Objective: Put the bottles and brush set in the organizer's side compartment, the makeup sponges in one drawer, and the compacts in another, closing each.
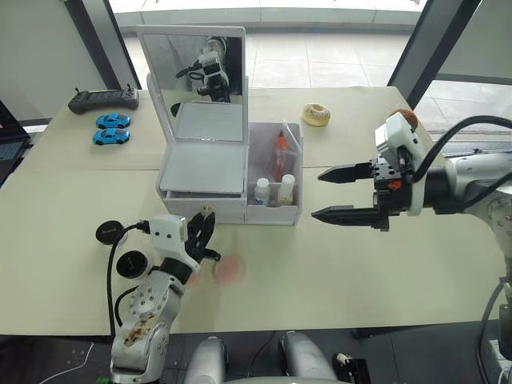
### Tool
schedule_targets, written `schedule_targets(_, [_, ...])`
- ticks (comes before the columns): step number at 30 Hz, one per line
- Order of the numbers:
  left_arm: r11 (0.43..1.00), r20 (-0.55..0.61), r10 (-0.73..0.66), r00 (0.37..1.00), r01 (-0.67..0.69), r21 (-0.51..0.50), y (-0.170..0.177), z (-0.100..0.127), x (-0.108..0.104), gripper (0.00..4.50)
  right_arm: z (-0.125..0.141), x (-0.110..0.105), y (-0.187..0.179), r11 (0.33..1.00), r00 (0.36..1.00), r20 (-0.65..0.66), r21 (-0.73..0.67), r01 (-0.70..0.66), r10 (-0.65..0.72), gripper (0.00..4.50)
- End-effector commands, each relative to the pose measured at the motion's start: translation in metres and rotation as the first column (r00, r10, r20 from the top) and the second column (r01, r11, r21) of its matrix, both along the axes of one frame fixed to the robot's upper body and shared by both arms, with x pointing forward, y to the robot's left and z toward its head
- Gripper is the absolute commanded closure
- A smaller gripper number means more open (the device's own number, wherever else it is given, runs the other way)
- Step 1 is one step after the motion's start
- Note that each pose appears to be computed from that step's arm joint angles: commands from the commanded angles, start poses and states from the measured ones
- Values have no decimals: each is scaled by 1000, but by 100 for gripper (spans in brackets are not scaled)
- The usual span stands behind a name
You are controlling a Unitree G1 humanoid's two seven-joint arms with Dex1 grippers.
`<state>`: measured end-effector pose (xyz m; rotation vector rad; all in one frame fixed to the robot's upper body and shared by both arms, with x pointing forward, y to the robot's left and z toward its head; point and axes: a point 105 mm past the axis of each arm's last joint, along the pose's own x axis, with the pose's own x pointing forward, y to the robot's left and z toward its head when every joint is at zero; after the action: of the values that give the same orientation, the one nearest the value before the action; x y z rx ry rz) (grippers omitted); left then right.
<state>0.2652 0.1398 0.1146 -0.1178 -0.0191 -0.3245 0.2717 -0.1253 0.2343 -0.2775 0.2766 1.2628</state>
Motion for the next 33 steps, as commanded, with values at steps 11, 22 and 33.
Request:
schedule_targets(11, [977,-90,-214,973,211,-42,-14,8,-48,399,-1,-7,6,999,1000,11,28,-14,14,0])
schedule_targets(22, [974,-94,-225,970,221,-48,-15,15,-54,447,-4,-4,9,999,1000,4,43,-24,24,0])
schedule_targets(33, [986,-55,-163,985,160,-52,-10,28,-47,447,-3,-3,12,998,999,17,52,-32,31,0])
